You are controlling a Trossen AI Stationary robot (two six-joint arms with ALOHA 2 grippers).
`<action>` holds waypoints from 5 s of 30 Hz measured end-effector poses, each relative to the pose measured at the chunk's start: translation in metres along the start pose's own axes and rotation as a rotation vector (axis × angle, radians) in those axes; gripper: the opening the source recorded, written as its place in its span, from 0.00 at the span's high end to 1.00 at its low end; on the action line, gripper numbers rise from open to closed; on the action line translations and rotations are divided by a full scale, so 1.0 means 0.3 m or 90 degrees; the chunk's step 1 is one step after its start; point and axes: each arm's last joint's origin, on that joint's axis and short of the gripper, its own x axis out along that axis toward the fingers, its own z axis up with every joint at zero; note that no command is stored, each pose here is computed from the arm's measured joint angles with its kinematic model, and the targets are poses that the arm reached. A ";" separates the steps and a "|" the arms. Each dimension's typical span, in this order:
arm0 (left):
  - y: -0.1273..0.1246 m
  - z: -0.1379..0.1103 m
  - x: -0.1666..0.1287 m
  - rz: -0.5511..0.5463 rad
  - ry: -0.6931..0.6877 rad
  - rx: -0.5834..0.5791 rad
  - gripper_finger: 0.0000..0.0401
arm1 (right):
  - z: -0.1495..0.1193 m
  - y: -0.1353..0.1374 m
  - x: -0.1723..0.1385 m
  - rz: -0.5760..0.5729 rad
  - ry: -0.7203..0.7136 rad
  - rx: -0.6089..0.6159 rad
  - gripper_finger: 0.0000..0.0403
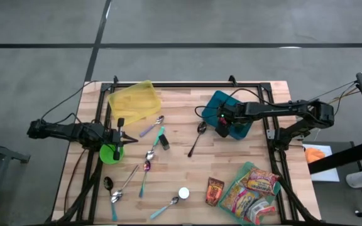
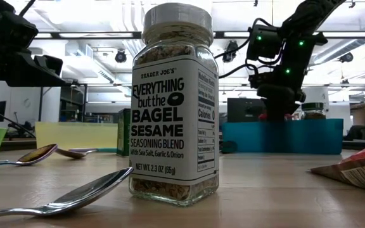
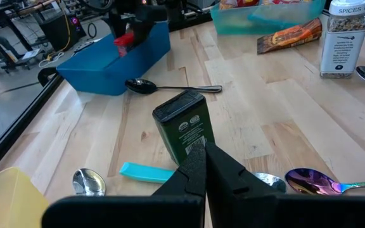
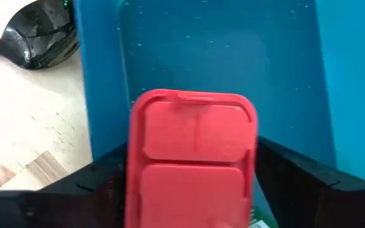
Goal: Pick & Place Food Item
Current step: Put the red seasoning can into the blue bin, then put the green seasoning can into the blue bin
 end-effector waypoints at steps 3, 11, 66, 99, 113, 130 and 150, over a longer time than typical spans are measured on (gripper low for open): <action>0.000 0.000 0.000 0.000 0.000 0.000 1.00 | 0.001 0.001 -0.001 0.003 -0.002 0.000 0.22; 0.000 0.000 0.000 0.000 0.000 0.000 1.00 | 0.040 -0.002 -0.082 0.020 -0.066 0.013 0.19; 0.000 0.000 0.000 0.000 0.000 0.000 1.00 | 0.355 0.888 -0.067 0.032 -0.291 0.023 0.19; 0.000 0.000 0.000 0.000 0.000 0.000 1.00 | 0.349 0.900 0.082 0.034 -0.232 0.033 0.19; 0.000 0.000 0.000 0.000 0.000 0.000 1.00 | 0.351 0.899 0.084 0.045 -0.221 0.025 0.19; 0.000 0.000 0.000 0.000 0.000 0.000 1.00 | 0.354 0.896 0.086 0.041 -0.222 0.015 0.24; 0.000 0.000 0.000 0.000 0.000 0.000 1.00 | 0.337 0.875 0.135 0.024 -0.217 0.018 0.70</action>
